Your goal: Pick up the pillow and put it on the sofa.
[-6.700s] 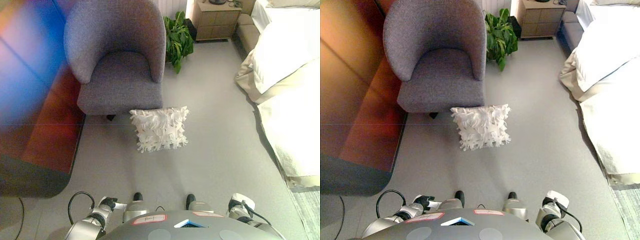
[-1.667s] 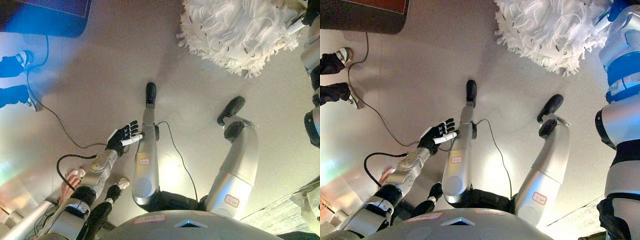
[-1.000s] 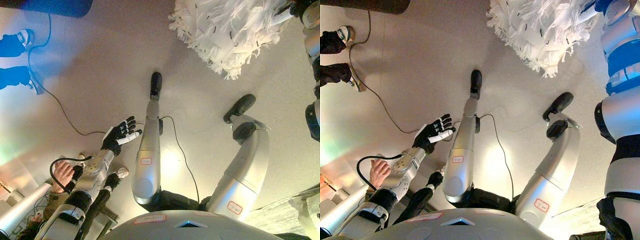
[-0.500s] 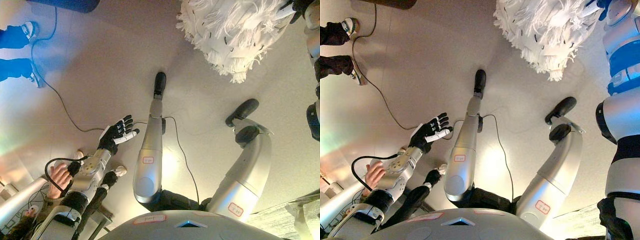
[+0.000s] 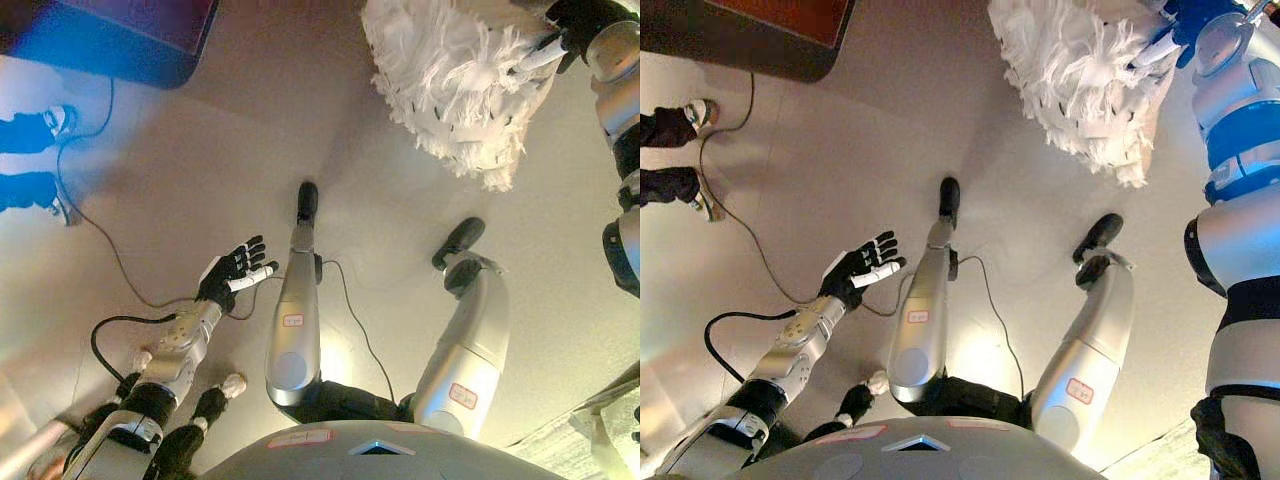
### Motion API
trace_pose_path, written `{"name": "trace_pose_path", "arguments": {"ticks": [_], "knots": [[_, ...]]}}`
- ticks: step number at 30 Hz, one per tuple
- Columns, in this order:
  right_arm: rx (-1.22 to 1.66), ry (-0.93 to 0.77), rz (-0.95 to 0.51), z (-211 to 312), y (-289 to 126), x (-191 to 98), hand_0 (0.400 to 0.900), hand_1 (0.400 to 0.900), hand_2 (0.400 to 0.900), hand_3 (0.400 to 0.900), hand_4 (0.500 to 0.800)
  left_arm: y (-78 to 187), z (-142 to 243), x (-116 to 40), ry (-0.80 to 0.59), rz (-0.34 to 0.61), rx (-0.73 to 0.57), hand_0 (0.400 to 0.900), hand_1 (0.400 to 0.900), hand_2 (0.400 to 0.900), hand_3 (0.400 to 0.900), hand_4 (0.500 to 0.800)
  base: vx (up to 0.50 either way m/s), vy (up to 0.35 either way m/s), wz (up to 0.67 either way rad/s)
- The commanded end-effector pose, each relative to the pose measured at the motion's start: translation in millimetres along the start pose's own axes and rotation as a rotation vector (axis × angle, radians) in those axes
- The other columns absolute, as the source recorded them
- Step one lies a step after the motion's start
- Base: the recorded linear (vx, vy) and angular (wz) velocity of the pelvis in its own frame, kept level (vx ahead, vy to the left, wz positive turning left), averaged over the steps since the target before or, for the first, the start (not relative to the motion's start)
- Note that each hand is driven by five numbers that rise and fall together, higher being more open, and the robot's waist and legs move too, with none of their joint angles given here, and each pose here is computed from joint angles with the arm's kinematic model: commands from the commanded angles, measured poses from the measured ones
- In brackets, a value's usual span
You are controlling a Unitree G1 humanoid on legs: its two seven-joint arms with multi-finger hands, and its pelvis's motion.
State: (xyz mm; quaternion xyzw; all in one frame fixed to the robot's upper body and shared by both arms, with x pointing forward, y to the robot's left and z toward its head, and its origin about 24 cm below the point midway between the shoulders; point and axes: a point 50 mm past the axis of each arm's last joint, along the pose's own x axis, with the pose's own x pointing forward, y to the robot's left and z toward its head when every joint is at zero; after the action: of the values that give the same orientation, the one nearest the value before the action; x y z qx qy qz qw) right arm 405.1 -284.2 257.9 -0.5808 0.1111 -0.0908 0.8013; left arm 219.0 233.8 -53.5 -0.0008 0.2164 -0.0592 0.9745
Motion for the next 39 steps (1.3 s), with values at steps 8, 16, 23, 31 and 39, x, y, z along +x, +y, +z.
{"name": "trace_pose_path", "arguments": {"ticks": [8,16,23,31,39], "knots": [[-0.012,-0.225,-0.006,16,-15,-14,0.400,0.400,0.400,0.400,0.500,22,-34,-17.7,0.196,0.061,0.097,0.900,0.900,0.900,0.900,0.800,0.050,-0.011,-0.16],[-0.055,-0.344,0.162,30,39,-22,0.400,0.400,0.400,0.400,0.500,29,-51,-15.0,0.326,0.157,0.128,0.900,0.900,0.900,0.900,0.800,0.143,-0.107,-0.17],[-0.112,-0.334,0.313,3,83,-37,0.400,0.400,0.400,0.400,0.500,27,-90,-42.9,0.470,0.233,0.038,0.900,0.900,0.900,0.900,0.800,0.376,-0.160,-0.11],[-0.093,-0.243,0.384,-10,88,-30,0.400,0.400,0.400,0.400,0.500,30,-124,-67.7,0.668,0.296,0.054,0.900,0.900,0.900,0.900,0.800,0.464,-0.018,-0.10],[-0.122,-0.249,0.420,-21,90,-32,0.400,0.400,0.400,0.400,0.500,30,-129,-67.7,0.735,0.332,0.053,0.900,0.900,0.900,0.900,0.800,0.359,0.141,0.00]]}}
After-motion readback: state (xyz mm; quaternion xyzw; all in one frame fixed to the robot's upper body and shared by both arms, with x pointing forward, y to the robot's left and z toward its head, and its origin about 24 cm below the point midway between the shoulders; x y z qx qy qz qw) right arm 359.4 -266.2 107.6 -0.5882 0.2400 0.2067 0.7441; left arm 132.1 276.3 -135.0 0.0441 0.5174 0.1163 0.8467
